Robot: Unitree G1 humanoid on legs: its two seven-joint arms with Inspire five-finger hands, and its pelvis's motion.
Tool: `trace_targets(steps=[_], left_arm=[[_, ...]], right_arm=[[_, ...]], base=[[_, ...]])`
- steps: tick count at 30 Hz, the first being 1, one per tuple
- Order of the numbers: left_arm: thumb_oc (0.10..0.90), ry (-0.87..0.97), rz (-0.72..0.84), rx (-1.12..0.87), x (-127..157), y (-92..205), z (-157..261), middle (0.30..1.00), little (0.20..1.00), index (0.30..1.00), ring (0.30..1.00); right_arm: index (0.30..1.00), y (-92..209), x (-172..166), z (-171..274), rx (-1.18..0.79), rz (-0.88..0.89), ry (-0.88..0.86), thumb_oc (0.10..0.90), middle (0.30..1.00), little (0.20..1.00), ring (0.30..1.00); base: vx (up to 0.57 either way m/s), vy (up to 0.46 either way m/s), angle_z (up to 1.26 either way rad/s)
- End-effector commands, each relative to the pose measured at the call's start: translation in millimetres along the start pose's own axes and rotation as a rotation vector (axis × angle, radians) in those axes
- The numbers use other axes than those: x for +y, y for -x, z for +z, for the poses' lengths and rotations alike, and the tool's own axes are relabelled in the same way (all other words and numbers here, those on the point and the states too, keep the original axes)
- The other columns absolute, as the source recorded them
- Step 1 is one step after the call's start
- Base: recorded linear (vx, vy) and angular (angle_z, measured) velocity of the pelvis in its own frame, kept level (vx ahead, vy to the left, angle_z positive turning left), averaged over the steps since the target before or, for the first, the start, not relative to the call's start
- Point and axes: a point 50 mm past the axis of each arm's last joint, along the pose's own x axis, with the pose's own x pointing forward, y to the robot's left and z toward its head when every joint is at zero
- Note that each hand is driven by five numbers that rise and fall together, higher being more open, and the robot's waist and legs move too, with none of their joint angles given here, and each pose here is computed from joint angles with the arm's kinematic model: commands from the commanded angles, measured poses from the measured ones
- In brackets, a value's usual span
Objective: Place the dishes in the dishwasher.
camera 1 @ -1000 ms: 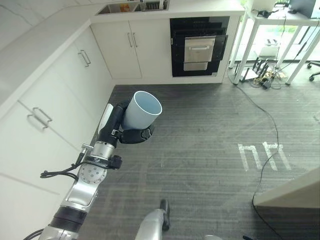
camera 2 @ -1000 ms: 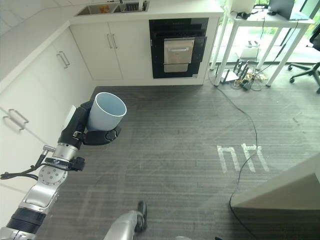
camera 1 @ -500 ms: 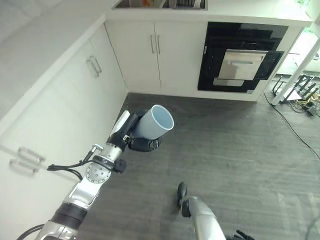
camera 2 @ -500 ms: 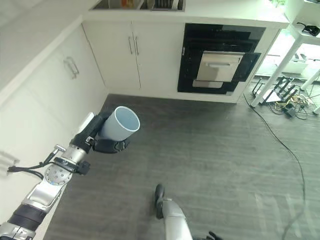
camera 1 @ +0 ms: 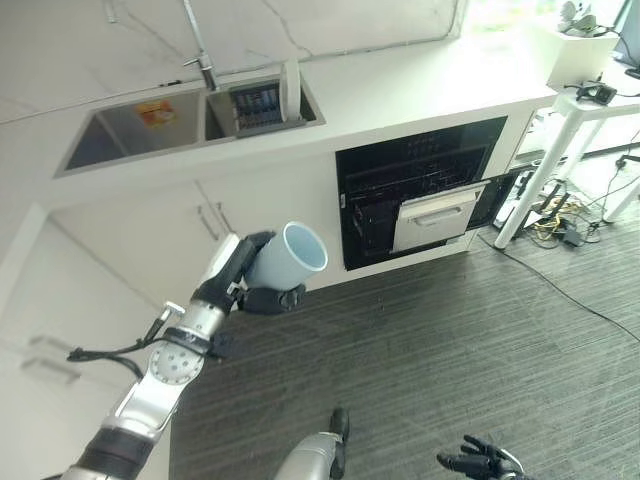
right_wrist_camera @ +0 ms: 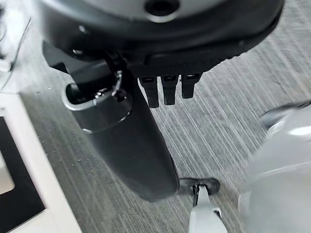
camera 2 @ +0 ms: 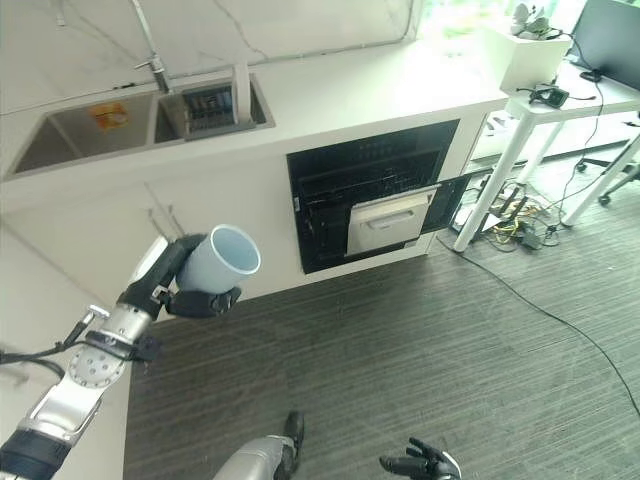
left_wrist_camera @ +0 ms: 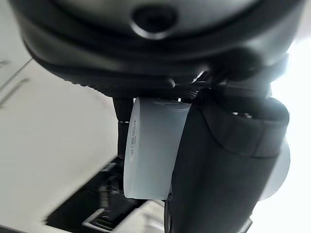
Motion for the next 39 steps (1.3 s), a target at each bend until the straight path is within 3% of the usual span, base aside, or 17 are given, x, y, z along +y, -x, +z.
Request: trace_targets(steps=[1, 9, 22, 29, 39], left_arm=[[0.400, 0.000, 0.178, -0.456, 47.8, -17.9, 82.8, 0.300, 0.300, 0.300, 0.300], [0.400, -0.020, 0.164, -0.474, 42.8, -29.9, 95.4, 0.300, 0.300, 0.300, 0.300], [0.400, 0.021, 0.200, -0.442, 32.1, -19.4, 95.0, 0.300, 0.300, 0.300, 0.300], [0.400, 0.046, 0.150, -0.507, 23.4, -27.3, 109.9, 0.300, 0.300, 0.300, 0.300], [0.400, 0.055, 0.166, -0.507, 21.0, -24.1, 103.0, 0.300, 0.300, 0.300, 0.300]], right_arm=[[0.900, -2.7, 1.8, 38.2, -0.142, 0.013, 0.056, 0.800, 0.900, 0.900, 0.900], [0.900, -3.3, 16.9, 39.1, -0.165, 0.080, 0.194, 0.800, 0.900, 0.900, 0.900], [0.900, -4.7, 22.7, 51.7, -0.160, 0.152, 0.307, 0.800, 0.900, 0.900, 0.900], [0.900, -0.7, 1.8, 40.3, -0.165, 0.066, 0.210, 0.800, 0.900, 0.900, 0.900], [0.900, -4.2, 19.0, 39.8, -0.143, 0.096, 0.270, 0.800, 0.900, 0.900, 0.900]], base=[[0.44, 0.227, -1.02], [0.23, -0.004, 0.08], [0.28, -0.486, 0.42], [0.11, -0.443, 0.79], [0.09, 0.013, 0.01]])
